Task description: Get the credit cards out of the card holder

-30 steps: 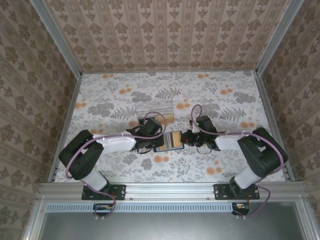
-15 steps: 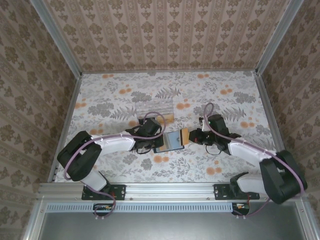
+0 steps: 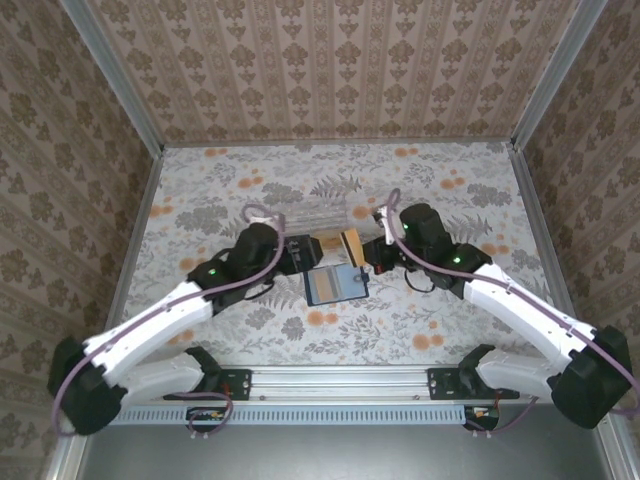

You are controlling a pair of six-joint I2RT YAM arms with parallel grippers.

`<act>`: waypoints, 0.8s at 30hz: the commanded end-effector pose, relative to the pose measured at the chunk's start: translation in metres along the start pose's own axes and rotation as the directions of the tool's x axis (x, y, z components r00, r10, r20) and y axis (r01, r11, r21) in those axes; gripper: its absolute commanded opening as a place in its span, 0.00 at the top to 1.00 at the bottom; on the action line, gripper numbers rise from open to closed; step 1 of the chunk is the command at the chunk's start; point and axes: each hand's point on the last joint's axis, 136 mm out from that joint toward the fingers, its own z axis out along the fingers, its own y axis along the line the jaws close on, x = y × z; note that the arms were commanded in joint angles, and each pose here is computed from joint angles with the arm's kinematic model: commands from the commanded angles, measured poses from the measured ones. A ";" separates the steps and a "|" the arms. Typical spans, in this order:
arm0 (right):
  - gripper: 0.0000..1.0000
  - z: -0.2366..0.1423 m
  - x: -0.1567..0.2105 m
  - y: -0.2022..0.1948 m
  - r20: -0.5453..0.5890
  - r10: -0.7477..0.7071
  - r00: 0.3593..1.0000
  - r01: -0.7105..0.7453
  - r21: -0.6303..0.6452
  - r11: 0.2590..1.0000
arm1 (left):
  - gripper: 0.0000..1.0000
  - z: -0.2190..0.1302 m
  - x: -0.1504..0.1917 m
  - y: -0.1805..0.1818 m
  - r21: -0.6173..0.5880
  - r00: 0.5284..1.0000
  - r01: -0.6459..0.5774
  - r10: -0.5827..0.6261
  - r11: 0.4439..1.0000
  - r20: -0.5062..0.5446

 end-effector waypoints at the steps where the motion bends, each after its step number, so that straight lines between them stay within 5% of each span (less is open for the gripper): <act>1: 1.00 0.008 -0.001 -0.005 -0.076 -0.243 0.967 0.248 0.064 0.967 | 0.00 -0.029 0.001 0.041 -0.118 0.999 0.009 -0.003 0.993 0.049; 11: 1.00 0.052 -0.011 0.004 -0.244 -0.706 0.665 0.721 -0.034 0.692 | 0.00 -0.084 0.007 0.082 -0.068 0.974 0.098 -0.081 0.993 0.211; 18: 1.00 0.089 -0.002 -0.021 -0.405 -0.845 0.349 0.894 -0.125 0.430 | 0.00 -0.085 0.017 0.089 -0.072 0.978 0.110 -0.095 0.991 0.188; 24: 1.00 0.112 -0.002 -0.028 -0.401 -0.881 0.250 0.928 -0.159 0.336 | 0.00 -0.083 0.022 0.093 -0.070 0.978 0.126 -0.112 0.990 0.178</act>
